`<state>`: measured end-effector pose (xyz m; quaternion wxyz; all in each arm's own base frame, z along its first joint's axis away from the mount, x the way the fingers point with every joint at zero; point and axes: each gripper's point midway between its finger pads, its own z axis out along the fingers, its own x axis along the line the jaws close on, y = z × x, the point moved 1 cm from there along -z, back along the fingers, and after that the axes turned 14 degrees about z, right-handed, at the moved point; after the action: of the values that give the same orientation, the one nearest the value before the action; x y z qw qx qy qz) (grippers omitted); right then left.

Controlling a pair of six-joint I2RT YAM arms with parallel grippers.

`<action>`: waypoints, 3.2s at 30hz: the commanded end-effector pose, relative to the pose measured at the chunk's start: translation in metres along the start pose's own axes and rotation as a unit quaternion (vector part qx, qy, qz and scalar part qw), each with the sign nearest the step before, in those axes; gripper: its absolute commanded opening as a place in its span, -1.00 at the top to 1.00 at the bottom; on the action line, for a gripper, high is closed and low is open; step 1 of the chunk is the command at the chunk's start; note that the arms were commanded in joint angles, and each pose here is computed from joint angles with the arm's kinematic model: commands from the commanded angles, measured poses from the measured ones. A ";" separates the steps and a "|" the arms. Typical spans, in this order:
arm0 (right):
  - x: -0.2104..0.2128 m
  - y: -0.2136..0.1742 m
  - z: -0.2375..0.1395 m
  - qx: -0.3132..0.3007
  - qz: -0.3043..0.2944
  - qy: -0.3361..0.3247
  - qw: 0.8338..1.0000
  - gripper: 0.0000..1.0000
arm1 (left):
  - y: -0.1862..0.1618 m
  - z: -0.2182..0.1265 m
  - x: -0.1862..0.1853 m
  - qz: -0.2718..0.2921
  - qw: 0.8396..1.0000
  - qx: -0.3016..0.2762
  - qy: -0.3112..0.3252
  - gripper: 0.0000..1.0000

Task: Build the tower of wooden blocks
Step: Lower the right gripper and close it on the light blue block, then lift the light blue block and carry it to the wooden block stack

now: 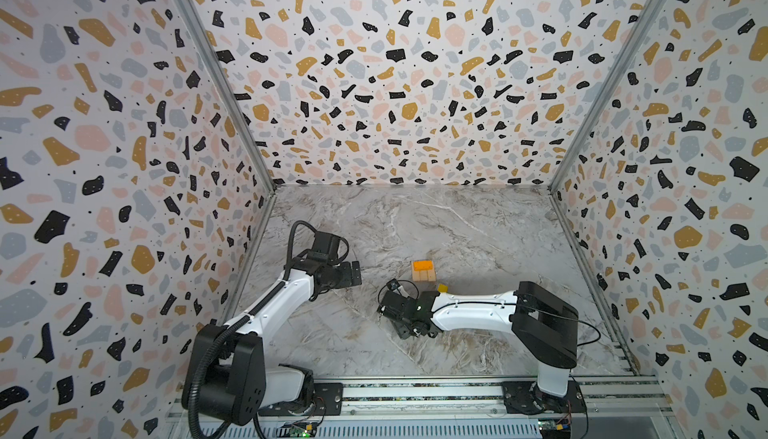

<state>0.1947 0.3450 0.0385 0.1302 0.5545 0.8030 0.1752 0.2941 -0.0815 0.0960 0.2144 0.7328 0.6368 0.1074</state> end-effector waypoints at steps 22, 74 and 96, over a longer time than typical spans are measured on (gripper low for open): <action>0.043 0.044 -0.037 0.003 0.090 0.086 0.992 -0.57 | 0.011 -0.014 0.009 -0.017 1.000 -0.015 0.007 -1.00; 0.028 0.027 0.011 0.034 0.123 0.040 0.991 -0.39 | 0.008 -0.014 0.007 -0.018 1.000 -0.017 -0.008 -1.00; 0.012 0.048 -0.011 -0.003 0.125 0.015 0.992 -0.18 | 0.007 -0.014 0.006 -0.019 1.000 -0.016 -0.010 -1.00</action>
<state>0.2165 0.3765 0.0386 0.0768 0.6444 0.7384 0.1833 0.2907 -0.0721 0.1048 0.2226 0.7206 0.6481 0.1055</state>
